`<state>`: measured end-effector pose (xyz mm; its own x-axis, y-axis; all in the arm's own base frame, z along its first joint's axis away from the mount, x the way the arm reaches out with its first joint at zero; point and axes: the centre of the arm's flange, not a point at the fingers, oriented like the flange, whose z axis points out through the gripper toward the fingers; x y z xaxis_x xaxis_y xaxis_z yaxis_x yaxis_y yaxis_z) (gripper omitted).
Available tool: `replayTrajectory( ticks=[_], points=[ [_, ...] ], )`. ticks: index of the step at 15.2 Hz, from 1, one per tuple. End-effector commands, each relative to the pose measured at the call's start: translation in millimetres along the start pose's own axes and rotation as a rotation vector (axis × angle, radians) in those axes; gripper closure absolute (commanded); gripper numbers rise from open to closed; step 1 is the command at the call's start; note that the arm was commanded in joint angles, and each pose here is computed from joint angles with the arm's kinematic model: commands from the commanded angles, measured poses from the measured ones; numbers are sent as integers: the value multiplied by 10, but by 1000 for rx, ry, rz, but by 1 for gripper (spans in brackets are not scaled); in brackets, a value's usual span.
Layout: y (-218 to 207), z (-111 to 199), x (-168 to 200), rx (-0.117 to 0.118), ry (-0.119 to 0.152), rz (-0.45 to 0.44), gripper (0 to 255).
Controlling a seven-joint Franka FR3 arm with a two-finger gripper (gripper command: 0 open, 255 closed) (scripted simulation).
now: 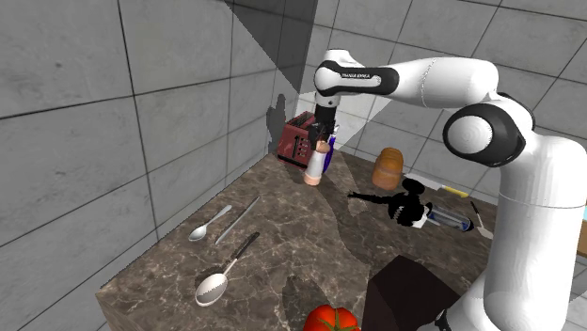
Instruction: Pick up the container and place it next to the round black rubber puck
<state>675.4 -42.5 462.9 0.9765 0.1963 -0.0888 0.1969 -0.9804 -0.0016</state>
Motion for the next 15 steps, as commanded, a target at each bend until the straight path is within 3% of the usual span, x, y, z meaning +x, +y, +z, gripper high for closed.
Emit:
replayTrajectory(
  ticks=[1, 4, 15],
  points=[
    [10, -112, -11, 0, 0, 0, 255],
    [10, -268, -25, 0, 0, 0, 255],
    [1005, -722, -979, 0, 0, 0, 255]
  ],
)
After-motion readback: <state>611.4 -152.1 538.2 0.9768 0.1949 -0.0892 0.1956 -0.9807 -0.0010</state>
